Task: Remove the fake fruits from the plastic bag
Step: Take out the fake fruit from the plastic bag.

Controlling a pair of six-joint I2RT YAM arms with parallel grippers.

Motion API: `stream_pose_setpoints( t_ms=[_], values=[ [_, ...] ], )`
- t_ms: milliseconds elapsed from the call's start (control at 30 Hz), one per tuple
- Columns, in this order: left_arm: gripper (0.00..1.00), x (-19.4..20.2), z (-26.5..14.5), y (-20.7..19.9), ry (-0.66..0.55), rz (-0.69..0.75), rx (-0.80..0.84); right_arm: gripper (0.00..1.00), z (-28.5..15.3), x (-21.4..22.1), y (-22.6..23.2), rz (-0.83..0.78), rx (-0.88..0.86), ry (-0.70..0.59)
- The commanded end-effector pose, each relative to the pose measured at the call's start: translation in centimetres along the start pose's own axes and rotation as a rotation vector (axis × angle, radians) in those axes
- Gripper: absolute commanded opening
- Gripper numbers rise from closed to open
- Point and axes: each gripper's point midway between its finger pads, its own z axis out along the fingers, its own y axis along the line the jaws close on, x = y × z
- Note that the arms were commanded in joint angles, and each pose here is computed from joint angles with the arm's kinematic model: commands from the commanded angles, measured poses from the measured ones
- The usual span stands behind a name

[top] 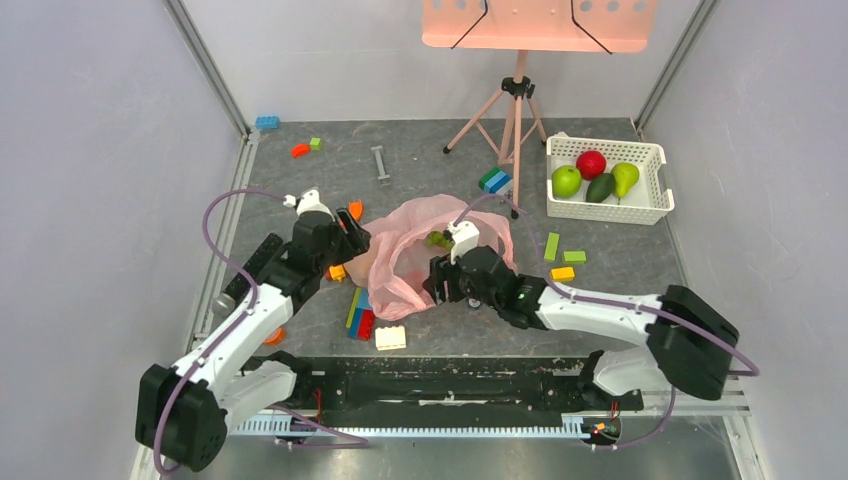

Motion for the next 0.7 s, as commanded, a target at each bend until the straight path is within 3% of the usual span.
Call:
stream_pose_setpoints(
  t_ms=[0, 333, 667],
  values=[
    [0.72, -1.8, 1.9, -0.5, -0.093, -0.068, -0.009, 0.63, 2.0, -3.5, 2.0, 0.042, -0.048, -0.099],
    [0.73, -2.9, 4.6, 1.2, -0.147, -0.072, -0.133, 0.62, 5.2, -2.6, 1.1, 0.103, -0.042, -0.085],
    [0.75, -1.8, 7.6, 2.5, -0.076, -0.061, -0.182, 0.62, 7.1, -2.2, 0.4, 0.093, -0.036, -0.092]
  ],
)
